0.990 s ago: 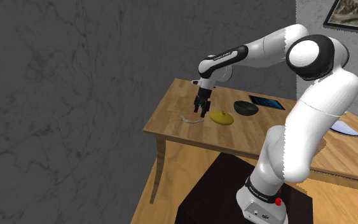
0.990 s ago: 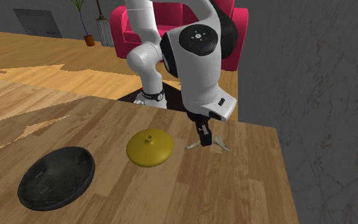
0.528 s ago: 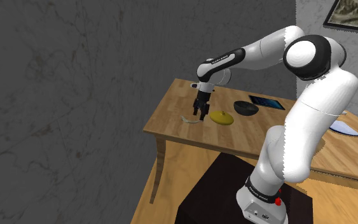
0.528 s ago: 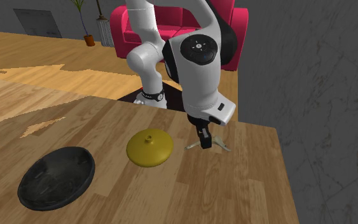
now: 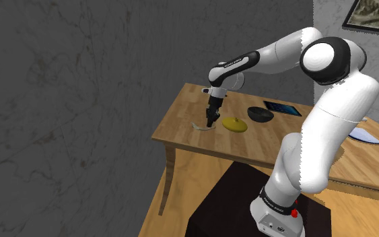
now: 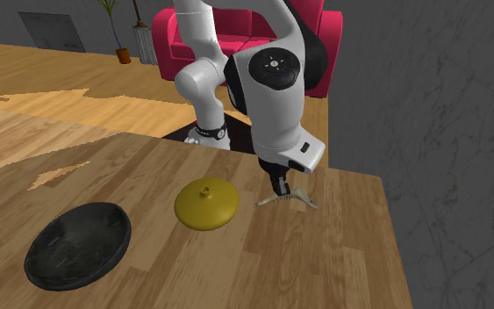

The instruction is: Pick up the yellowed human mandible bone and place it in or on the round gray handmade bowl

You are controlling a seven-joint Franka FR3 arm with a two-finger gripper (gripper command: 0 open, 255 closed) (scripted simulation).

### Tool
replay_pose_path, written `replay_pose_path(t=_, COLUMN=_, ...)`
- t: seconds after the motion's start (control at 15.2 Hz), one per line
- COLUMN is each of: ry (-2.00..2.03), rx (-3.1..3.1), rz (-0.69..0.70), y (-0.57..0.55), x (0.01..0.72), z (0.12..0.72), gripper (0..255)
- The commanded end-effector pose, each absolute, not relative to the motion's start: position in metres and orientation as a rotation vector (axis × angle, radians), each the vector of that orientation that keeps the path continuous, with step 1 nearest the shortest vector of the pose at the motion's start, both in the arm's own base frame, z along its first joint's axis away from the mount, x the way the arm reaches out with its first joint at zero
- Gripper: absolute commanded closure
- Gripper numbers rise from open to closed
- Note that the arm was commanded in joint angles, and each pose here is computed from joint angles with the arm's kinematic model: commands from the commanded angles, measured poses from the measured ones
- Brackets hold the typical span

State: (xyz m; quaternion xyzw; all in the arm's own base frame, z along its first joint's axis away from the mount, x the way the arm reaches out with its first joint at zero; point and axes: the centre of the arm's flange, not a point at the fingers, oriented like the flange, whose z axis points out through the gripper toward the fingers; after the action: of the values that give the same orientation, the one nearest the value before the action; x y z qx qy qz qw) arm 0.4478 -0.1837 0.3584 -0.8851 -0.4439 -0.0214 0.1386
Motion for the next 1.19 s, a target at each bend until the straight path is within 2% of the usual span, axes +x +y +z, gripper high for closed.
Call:
replay_pose_path(t=0.0, ry=-1.283, rx=-2.559, rz=-0.062, y=-0.184, x=0.448, z=0.358, gripper=255)
replay_pose_path(t=0.26, ry=-1.283, rx=-2.559, rz=-0.062, y=-0.184, x=0.448, z=0.358, gripper=255)
replay_pose_path(t=0.33, ry=-1.283, rx=-2.559, rz=-0.062, y=-0.184, x=0.448, z=0.358, gripper=0)
replay_pose_path(t=0.46, ry=-1.44, rx=-2.77, rz=-0.28, y=-0.14, x=0.428, z=0.368, gripper=0)
replay_pose_path(t=1.12, ry=-1.44, rx=-2.77, rz=-0.28, y=-0.137, x=0.435, z=0.329, gripper=0)
